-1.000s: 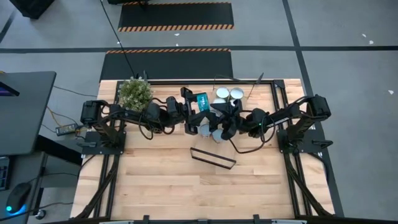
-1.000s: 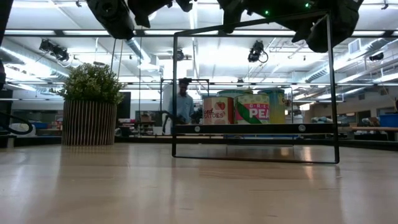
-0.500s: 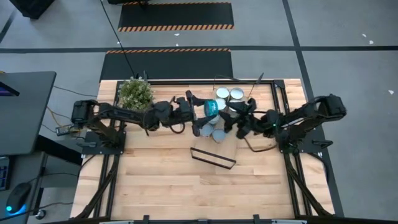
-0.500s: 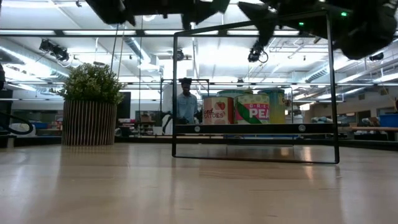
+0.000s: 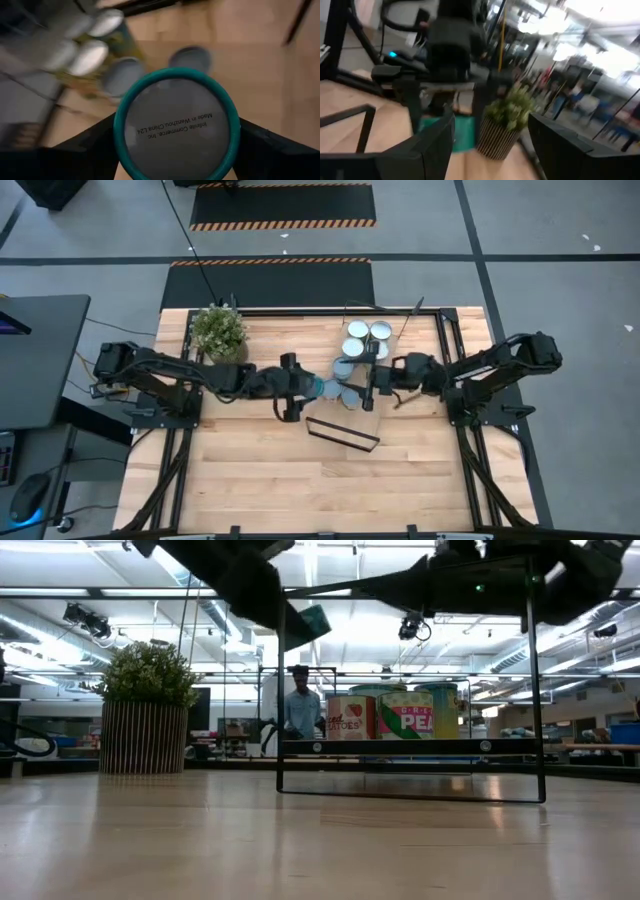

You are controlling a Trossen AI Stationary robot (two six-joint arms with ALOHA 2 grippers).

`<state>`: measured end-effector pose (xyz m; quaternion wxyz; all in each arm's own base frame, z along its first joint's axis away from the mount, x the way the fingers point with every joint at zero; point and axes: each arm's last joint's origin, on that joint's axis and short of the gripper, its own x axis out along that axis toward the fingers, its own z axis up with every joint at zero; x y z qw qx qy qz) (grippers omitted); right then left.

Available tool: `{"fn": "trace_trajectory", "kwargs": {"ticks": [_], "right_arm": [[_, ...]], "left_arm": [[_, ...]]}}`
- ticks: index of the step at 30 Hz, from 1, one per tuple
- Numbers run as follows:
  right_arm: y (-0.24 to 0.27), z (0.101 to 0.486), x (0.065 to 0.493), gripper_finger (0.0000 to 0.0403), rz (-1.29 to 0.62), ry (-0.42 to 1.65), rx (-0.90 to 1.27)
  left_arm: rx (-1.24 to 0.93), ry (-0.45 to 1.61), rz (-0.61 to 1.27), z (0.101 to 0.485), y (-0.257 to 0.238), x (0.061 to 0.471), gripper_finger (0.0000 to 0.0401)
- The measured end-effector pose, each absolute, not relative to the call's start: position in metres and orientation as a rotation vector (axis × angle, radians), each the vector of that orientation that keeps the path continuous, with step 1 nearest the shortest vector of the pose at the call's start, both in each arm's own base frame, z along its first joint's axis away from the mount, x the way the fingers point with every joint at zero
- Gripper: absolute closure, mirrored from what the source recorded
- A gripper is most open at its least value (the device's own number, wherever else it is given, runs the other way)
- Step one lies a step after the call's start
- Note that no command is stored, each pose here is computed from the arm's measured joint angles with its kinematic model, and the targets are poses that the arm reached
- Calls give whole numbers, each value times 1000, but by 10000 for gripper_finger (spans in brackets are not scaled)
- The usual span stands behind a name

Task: Pick and place cans onto a shelf
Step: Put the canned tuna fish on the shelf

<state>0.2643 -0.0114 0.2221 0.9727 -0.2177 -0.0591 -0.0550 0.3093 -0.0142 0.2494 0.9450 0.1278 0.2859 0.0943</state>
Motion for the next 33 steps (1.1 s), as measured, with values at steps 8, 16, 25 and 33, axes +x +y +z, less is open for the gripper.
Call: {"fn": "trace_trajectory", "kwargs": {"ticks": [8, 16, 25, 33], "right_arm": [[-29, 229, 266, 132, 9, -156, -225], [-33, 232, 265, 83, -15, -186, -121], [-37, 234, 267, 40, -121, -175, 20], [-37, 240, 290, 38, -149, -131, -15]], "left_arm": [[707, 650, 372, 252, -31, 304, 103], [867, 638, 426, 259, -30, 307, 103], [1012, 557, 464, 274, -26, 313, 103], [1091, 609, 534, 269, -7, 322, 103]]}}
